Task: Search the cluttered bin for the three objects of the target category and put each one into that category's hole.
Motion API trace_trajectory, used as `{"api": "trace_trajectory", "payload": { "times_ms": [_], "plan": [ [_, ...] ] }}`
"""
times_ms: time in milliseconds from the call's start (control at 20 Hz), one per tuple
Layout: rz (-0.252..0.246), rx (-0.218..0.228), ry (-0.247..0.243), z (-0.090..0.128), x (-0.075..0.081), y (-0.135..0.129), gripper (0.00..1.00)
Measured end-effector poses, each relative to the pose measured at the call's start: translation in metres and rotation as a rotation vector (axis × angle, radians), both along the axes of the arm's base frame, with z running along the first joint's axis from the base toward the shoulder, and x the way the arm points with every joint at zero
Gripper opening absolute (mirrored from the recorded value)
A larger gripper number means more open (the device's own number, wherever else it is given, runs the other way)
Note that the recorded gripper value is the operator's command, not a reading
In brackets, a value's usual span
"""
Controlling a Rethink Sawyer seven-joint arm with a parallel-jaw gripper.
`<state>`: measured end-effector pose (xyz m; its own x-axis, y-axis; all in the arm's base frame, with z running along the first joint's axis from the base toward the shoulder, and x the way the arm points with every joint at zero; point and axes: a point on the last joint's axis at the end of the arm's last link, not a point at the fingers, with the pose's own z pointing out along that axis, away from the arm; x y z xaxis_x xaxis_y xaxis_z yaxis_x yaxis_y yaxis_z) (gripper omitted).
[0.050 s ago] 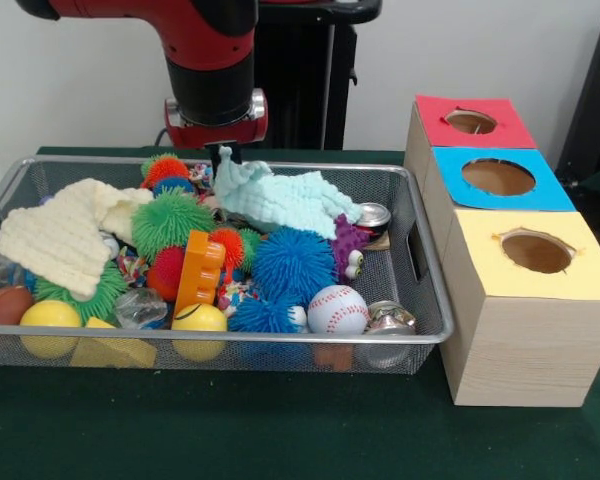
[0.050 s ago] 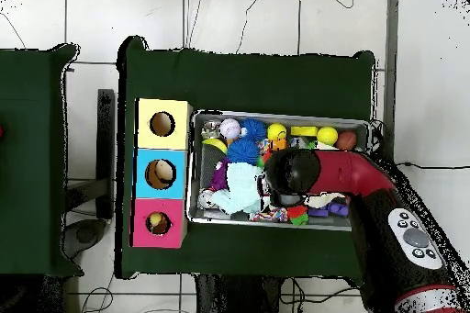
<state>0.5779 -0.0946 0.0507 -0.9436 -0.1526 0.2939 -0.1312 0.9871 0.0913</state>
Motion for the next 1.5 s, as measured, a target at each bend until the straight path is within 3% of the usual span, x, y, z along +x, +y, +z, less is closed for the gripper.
{"api": "trace_trajectory", "payload": {
  "times_ms": [450,900,1200,1500],
  "plan": [
    [-0.005,-0.008,0.041,0.02,0.029,-0.008,0.0],
    [0.002,-0.034,-0.009,0.039,0.065,-0.017,0.0],
    [0.023,-0.067,-0.015,0.051,0.078,-0.027,0.0],
    [0.021,-0.105,-0.026,0.08,0.093,-0.041,0.0]
  ]
}}
